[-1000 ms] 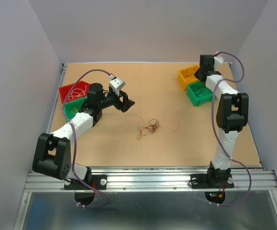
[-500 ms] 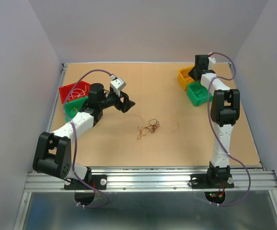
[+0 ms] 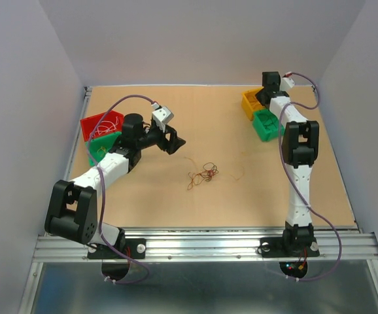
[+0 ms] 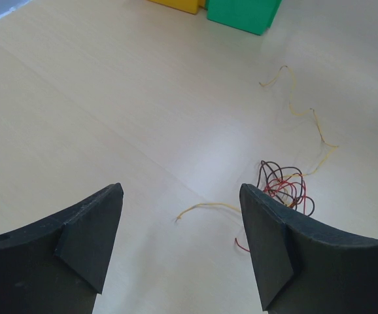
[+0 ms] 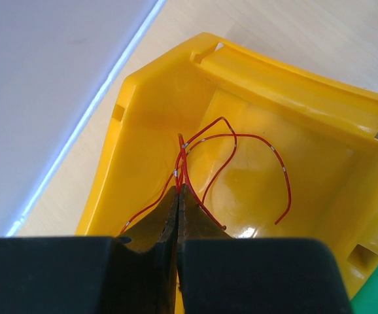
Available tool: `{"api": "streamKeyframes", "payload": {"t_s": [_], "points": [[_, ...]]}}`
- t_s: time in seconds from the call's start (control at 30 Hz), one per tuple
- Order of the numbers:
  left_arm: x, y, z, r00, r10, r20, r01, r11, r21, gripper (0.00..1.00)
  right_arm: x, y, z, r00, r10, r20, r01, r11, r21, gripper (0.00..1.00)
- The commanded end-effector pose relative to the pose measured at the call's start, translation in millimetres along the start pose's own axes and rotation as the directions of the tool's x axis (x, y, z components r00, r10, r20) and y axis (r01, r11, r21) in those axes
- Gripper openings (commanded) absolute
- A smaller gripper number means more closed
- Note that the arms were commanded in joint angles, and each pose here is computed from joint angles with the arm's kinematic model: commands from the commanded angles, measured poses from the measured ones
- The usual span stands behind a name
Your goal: Untangle the cables
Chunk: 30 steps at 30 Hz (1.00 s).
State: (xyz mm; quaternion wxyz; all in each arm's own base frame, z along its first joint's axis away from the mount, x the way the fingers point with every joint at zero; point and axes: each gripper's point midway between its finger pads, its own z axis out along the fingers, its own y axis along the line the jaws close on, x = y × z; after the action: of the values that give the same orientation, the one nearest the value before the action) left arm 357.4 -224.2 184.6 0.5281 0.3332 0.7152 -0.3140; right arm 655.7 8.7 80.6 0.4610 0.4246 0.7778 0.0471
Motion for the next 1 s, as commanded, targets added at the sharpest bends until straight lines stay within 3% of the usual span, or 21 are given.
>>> {"api": "streamKeyframes", "payload": {"t_s": [0.0,0.37,0.57,0.97], "points": [[-29,-1,2,0.996,0.059,0.059,-0.06,0.998,0.007,0.83,24,-11,18,0.999,0.041,-0.027,-0.039,0.997,0.067,0.01],[-27,0,3,0.997,0.062,0.051,-0.063,0.998,0.004,0.83,25,-24,9,0.987,0.159,-0.017,-0.155,0.977,0.145,0.01],[-27,-1,3,0.997,0.06,0.05,-0.06,0.998,0.004,0.83,7,-13,-27,0.985,0.171,-0.037,-0.166,0.98,0.113,0.01],[-27,-3,4,0.997,0.064,0.048,-0.064,0.998,0.006,0.83,-9,-42,-79,0.988,0.155,-0.013,-0.151,0.974,0.17,0.01]]}}
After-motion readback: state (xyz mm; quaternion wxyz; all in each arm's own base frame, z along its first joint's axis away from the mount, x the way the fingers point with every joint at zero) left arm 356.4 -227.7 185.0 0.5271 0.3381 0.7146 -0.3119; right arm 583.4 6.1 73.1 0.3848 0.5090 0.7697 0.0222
